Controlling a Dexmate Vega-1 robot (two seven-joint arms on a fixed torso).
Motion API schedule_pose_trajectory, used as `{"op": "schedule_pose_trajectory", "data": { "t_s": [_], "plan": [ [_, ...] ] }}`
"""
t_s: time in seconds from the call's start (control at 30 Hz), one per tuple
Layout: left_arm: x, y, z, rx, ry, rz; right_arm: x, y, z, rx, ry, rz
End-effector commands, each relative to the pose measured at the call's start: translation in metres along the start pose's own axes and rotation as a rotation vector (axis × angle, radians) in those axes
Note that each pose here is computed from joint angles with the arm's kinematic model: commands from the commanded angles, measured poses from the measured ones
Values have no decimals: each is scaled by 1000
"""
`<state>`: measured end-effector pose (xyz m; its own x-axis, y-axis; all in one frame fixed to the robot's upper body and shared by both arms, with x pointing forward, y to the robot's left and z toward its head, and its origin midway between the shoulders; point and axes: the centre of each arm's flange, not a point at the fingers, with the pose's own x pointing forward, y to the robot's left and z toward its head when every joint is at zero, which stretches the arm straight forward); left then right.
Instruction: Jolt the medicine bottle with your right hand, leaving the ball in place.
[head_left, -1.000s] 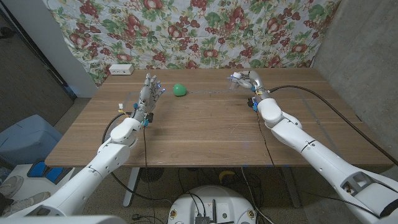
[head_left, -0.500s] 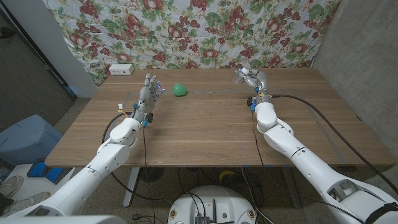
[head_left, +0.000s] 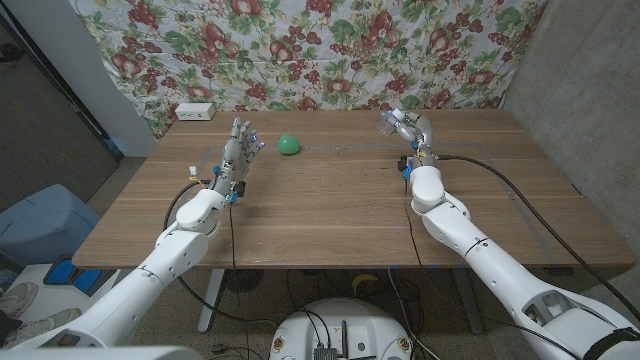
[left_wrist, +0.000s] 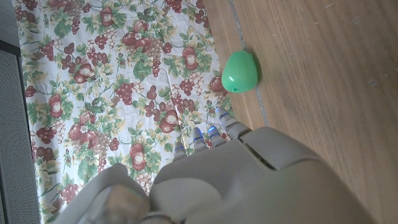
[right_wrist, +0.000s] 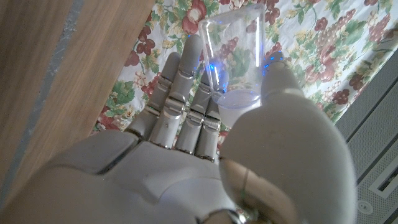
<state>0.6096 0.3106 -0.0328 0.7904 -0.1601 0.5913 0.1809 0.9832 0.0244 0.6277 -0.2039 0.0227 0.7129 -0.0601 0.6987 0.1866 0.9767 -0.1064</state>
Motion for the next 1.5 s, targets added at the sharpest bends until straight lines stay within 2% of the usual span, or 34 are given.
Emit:
{"op": "schedule_pose_trajectory", "data": {
  "t_s": [0.03, 0.23, 0.37, 0.57, 0.8, 1.07, 1.33, 1.5],
  "plan": [
    [0, -2, 0, 1, -1, -2, 9, 3, 10, -180, -24, 218],
    [-1, -3, 1, 2, -1, -2, 12, 10, 13, -281, -18, 353],
    [-2, -3, 1, 2, 0, -2, 12, 13, 14, -322, -10, 408],
    [-2, -3, 1, 2, -1, -3, 12, 14, 14, -340, 6, 433],
    [-1, -3, 1, 0, -2, -6, 12, 14, 14, -337, 3, 425],
    [-1, -2, 1, 1, -4, -3, 7, 9, 11, -216, -22, 268],
    [-2, -1, 1, 0, -6, 0, -3, 3, 3, -17, -29, 25],
    [-4, -1, 2, 0, -7, 2, -11, 2, -1, 76, -19, -96]
  ]
}}
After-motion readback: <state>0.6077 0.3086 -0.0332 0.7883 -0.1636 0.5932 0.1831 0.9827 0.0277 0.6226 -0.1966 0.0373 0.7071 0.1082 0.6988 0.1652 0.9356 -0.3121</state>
